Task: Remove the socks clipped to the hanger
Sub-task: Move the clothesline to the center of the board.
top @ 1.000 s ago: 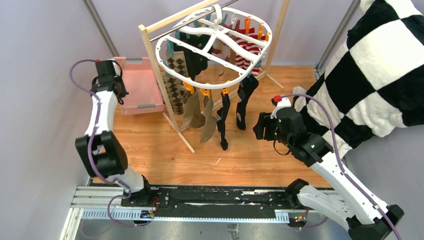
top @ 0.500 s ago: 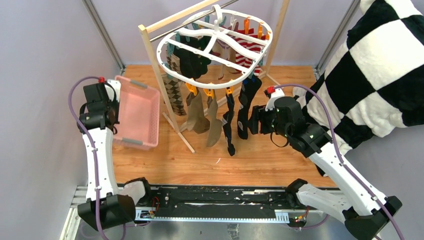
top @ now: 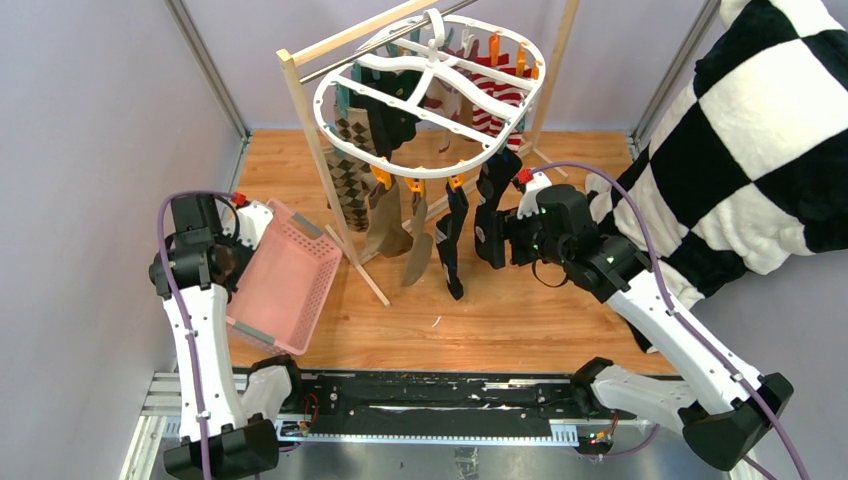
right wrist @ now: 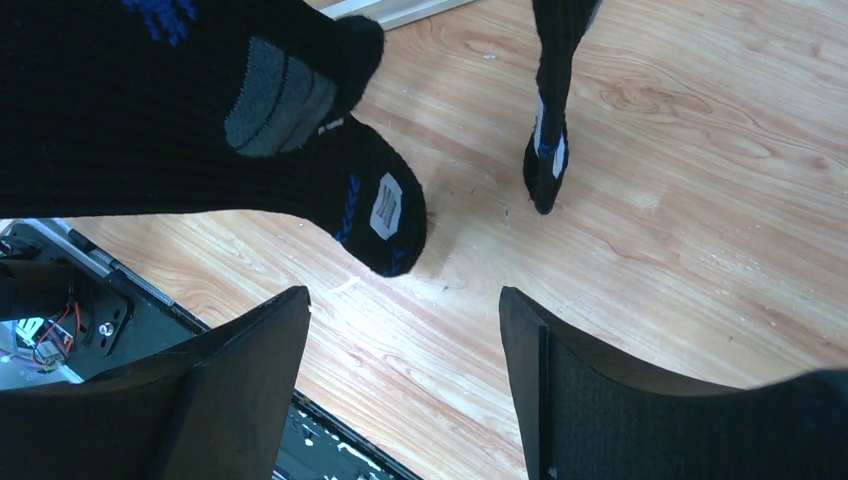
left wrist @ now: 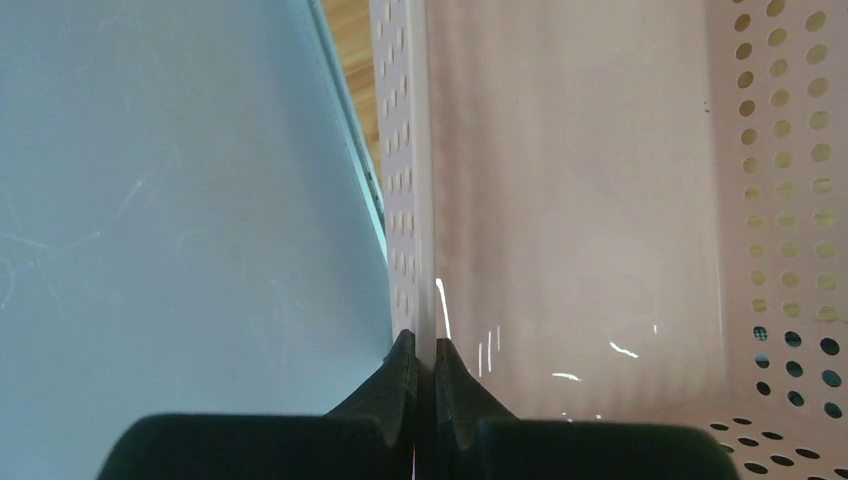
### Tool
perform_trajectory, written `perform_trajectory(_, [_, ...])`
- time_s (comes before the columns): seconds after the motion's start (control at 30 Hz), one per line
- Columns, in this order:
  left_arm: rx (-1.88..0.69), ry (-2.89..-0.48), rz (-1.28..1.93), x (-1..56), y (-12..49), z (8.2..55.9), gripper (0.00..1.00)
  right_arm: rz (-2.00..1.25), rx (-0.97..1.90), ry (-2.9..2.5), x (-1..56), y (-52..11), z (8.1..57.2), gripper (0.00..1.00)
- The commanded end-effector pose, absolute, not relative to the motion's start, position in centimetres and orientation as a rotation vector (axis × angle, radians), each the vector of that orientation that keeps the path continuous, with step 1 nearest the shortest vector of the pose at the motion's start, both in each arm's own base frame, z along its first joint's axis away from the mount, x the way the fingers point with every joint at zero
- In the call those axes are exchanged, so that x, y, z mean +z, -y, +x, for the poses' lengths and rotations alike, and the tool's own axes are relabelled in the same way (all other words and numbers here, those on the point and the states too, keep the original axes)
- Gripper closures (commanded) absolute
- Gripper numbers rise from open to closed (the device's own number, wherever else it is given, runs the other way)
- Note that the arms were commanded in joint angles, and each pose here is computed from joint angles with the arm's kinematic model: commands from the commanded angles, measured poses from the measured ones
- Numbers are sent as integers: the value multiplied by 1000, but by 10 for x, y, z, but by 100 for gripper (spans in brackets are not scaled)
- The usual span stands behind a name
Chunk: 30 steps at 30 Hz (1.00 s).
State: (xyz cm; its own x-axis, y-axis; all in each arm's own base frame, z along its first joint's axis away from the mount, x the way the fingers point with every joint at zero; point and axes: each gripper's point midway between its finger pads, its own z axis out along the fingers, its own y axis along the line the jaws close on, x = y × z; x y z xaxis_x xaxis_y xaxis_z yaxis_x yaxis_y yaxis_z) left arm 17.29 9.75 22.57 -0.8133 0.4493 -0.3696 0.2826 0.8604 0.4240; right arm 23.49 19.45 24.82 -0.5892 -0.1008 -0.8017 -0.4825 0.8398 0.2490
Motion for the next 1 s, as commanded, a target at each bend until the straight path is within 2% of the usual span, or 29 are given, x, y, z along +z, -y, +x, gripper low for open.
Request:
perform_trajectory(0.0, [388, -2614, 1214, 206, -84, 115, 100, -498, 596, -2151, 254, -203, 227, 24])
perform_trajectory(0.2, [335, -2376, 1613, 195, -64, 95, 100, -540, 579, -2156, 247, -211, 225, 22])
perform_trajectory(0.37, [309, -2423, 1671, 188, -72, 97, 100, -559, 563, -2151, 244, -211, 220, 19])
perform_trajectory(0.53, [318, -2529, 1289, 211, -81, 150, 100, -560, 574, -2153, 243, -212, 218, 17])
perform_trajectory(0.7, [335, -2496, 927, 232, -87, 206, 100, -545, 578, -2137, 245, -212, 218, 17])
perform_trajectory(0.83, [407, -2379, 779, 259, -94, 240, 100, -533, 580, -2127, 247, -211, 219, 17])
perform_trajectory(0.97, [496, -2263, 810, 295, -98, 251, 100, -528, 581, -2140, 243, -212, 219, 17])
